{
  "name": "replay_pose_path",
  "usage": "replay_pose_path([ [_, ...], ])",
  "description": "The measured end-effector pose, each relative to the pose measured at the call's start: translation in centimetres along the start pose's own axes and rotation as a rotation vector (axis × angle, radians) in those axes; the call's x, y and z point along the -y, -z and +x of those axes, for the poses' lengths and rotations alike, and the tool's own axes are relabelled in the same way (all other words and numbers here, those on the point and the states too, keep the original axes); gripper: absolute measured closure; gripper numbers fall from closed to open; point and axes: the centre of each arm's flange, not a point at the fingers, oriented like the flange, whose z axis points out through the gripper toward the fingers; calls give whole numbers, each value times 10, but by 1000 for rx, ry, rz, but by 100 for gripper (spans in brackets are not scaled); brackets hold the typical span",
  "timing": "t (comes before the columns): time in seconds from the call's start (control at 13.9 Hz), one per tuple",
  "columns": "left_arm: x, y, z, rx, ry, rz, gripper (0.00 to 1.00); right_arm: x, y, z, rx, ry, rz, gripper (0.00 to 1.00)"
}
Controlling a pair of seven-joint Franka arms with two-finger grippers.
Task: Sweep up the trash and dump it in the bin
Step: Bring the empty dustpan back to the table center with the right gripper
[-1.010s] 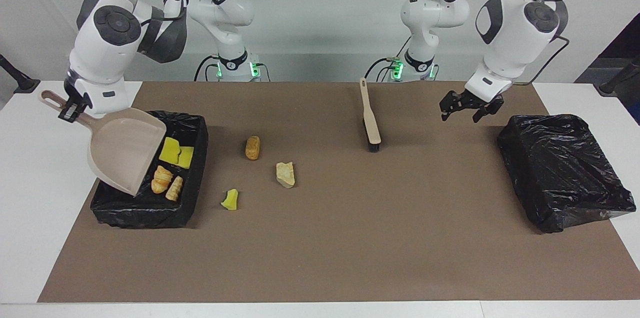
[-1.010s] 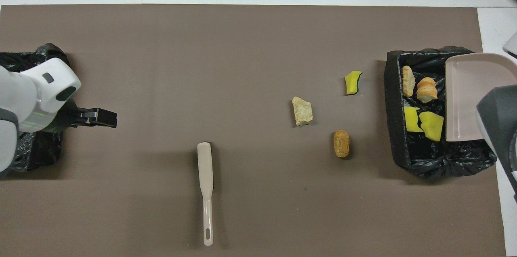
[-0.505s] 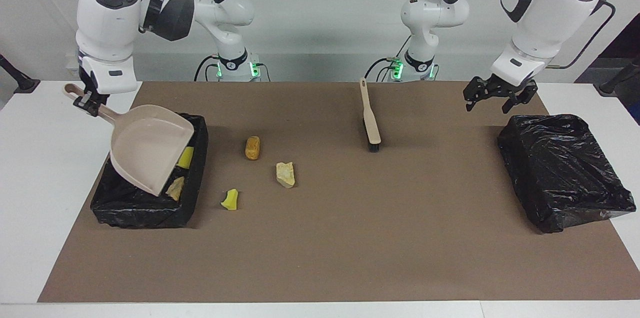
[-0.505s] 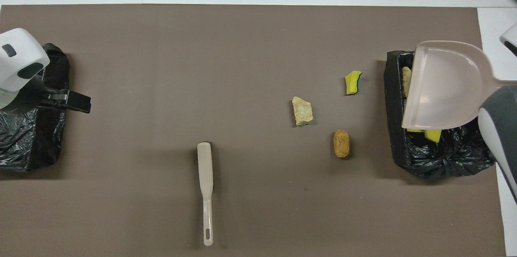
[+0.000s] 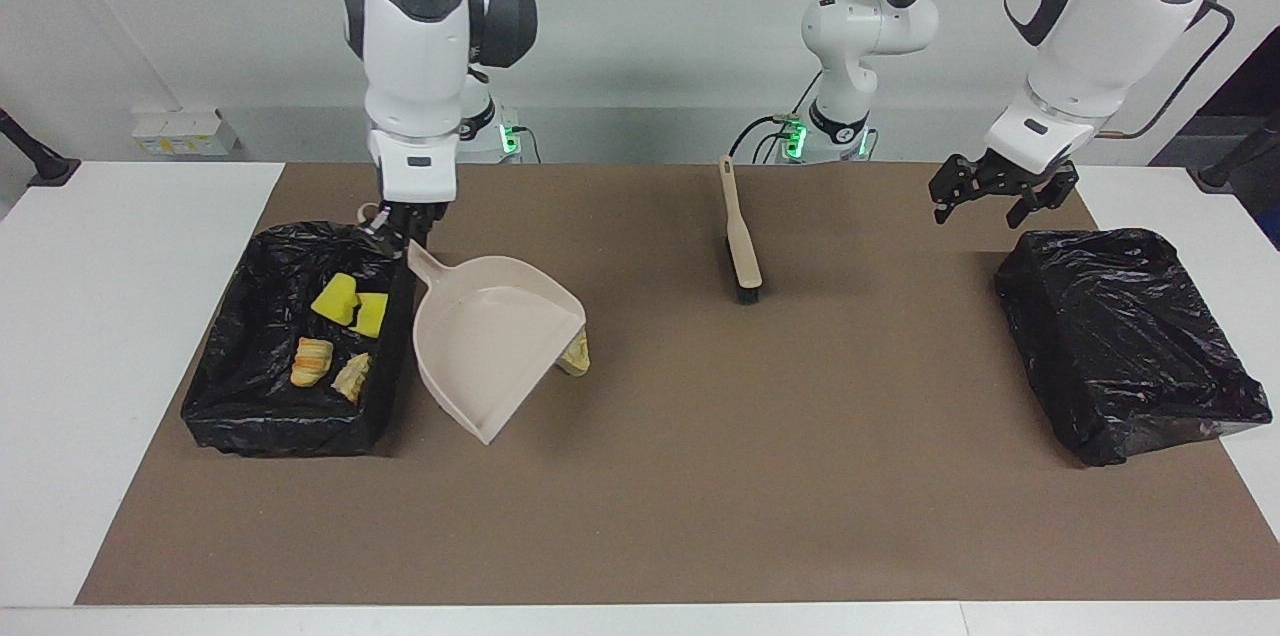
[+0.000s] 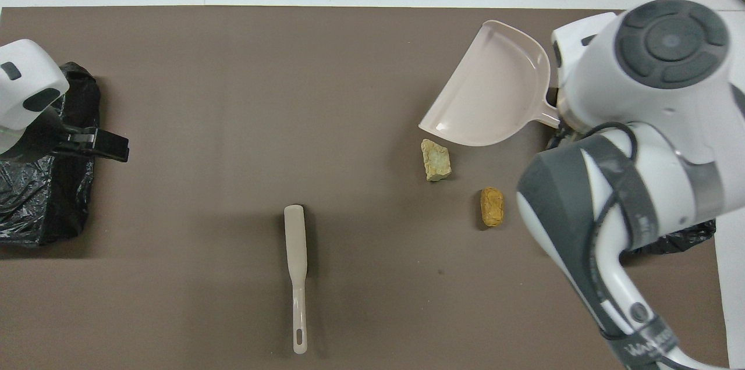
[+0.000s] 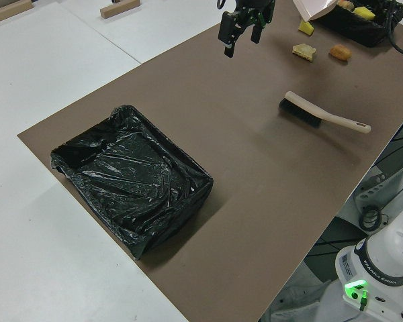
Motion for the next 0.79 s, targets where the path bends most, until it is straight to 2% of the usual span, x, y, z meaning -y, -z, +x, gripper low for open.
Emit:
replay_pose_path([
  [0.22, 4, 0, 0, -4, 48, -16, 0, 23, 4, 68, -61, -256, 5, 69],
  [0.43, -3, 0, 1, -3, 49, -16, 0, 60, -4, 135, -130, -479, 53, 69],
  [0.79, -6, -5, 2, -7, 44, -16, 0, 163, -36, 233, -165, -719, 132, 69],
])
